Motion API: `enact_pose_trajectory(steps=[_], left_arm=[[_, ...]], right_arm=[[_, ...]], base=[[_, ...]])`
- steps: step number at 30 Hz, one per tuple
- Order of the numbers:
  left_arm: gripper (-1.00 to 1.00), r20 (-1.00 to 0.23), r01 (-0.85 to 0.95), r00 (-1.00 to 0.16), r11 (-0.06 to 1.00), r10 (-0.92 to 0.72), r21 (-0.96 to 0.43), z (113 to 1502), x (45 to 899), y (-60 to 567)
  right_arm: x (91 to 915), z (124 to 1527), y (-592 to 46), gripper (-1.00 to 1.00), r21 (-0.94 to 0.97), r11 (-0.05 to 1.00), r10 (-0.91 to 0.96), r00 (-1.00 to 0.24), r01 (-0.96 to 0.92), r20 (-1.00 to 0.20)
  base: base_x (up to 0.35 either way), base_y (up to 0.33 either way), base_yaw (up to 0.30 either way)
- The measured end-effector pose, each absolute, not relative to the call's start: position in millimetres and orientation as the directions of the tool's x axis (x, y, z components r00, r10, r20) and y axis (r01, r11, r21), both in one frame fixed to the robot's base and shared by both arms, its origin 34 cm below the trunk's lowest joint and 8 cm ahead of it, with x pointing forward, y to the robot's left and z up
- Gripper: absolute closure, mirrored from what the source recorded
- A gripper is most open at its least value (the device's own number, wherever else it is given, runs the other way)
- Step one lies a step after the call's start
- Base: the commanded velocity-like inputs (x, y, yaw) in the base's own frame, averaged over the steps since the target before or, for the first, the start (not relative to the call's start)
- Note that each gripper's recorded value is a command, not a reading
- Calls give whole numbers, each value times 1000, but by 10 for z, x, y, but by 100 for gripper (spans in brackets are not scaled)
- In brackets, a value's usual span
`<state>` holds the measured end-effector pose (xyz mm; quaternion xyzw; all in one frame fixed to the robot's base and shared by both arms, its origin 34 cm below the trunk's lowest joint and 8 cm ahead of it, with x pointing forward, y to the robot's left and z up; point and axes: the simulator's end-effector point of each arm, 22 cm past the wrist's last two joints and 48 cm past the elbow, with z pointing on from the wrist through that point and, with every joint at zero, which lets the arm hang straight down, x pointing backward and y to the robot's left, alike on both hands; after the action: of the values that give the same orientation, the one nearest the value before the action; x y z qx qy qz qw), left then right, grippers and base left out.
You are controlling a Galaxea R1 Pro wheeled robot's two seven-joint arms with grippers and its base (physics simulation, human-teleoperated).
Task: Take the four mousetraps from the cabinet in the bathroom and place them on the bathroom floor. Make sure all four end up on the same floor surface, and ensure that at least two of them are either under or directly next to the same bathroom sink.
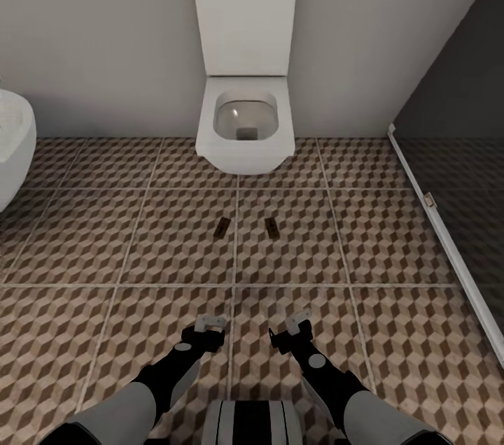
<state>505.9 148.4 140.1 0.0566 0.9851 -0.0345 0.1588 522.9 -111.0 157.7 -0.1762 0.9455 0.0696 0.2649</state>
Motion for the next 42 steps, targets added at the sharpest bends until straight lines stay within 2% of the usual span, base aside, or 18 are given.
enact_pose_trajectory(steps=[42], left_arm=[[-100, -314, 122, -944, 991, 101, -48, 2299, 5241, 1497]], right_arm=[[5435, 2488, -1109, -100, 39, 928, -294, -795, -370, -530]], base=[[0, 0, 0]])
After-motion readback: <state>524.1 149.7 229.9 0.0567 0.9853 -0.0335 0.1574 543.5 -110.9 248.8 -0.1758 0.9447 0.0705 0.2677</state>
